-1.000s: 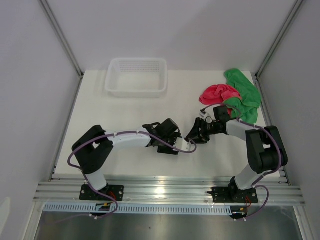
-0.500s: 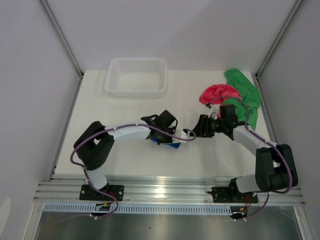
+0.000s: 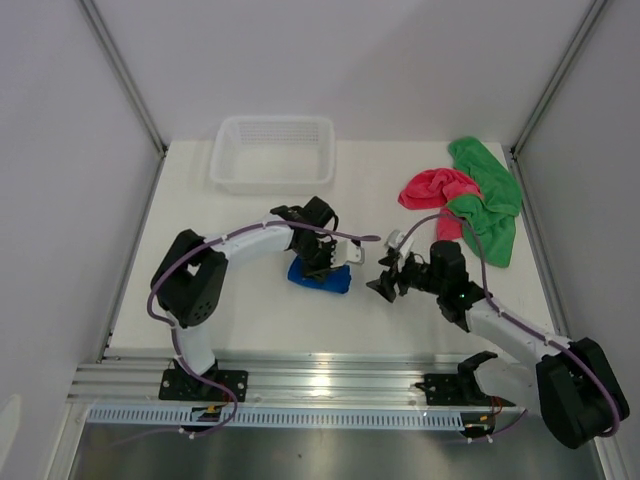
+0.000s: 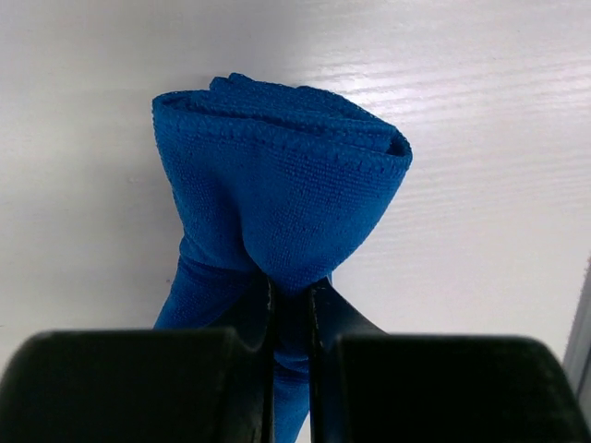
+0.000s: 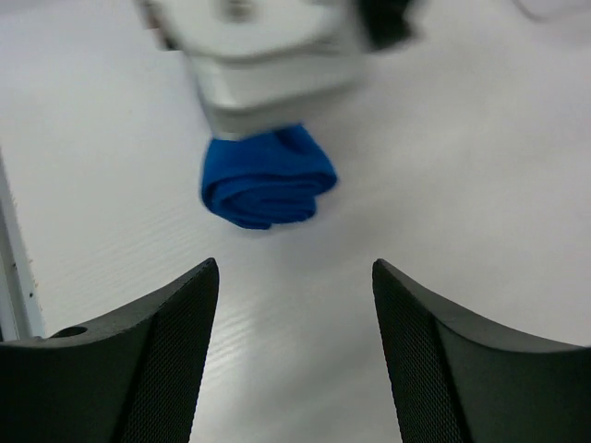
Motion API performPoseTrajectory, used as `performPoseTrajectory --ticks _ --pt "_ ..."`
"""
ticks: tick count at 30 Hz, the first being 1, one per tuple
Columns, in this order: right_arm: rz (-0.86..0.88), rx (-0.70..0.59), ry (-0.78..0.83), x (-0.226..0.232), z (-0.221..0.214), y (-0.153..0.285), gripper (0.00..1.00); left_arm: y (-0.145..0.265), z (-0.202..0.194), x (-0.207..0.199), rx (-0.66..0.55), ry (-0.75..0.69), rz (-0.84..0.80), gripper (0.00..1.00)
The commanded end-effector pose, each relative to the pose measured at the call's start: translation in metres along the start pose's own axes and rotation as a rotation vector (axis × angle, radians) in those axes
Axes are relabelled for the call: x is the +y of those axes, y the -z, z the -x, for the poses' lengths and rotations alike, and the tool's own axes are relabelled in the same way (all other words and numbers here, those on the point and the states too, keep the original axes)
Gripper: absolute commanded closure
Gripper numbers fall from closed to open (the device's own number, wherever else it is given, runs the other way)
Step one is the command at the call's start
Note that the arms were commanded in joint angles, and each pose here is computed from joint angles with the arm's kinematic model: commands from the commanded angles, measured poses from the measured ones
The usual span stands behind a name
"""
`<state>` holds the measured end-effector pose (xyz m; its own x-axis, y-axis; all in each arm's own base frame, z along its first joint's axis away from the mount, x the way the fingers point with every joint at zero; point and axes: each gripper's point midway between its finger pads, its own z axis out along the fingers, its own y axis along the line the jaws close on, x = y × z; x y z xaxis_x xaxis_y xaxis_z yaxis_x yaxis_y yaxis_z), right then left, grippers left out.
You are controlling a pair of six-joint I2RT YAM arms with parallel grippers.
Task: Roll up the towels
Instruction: Roll the towel
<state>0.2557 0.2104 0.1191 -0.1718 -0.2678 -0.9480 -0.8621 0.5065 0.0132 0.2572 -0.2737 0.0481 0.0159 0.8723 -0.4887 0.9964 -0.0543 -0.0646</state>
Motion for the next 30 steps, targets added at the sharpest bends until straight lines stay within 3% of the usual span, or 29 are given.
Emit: performPoseTrajectory --ticks 1,14,22,30 --pt "0.054 -0.079 0.378 0.021 0.020 -0.016 0.30 0.003 -0.007 -0.022 -0.009 0.039 -0.128 0.98" --pt "0.208 -0.108 0.549 0.072 0.006 -0.056 0.29 0.007 -0.006 -0.023 -0.027 0.057 -0.191 0.97" --pt "0.106 -0.153 0.579 0.064 0.014 -0.079 0.30 0.008 -0.008 -0.023 -0.020 0.057 -0.200 0.97" --pt "0.062 -0.111 0.612 0.056 0.019 -0.065 0.30 0.008 -0.008 -0.024 -0.020 0.060 -0.202 0.97"
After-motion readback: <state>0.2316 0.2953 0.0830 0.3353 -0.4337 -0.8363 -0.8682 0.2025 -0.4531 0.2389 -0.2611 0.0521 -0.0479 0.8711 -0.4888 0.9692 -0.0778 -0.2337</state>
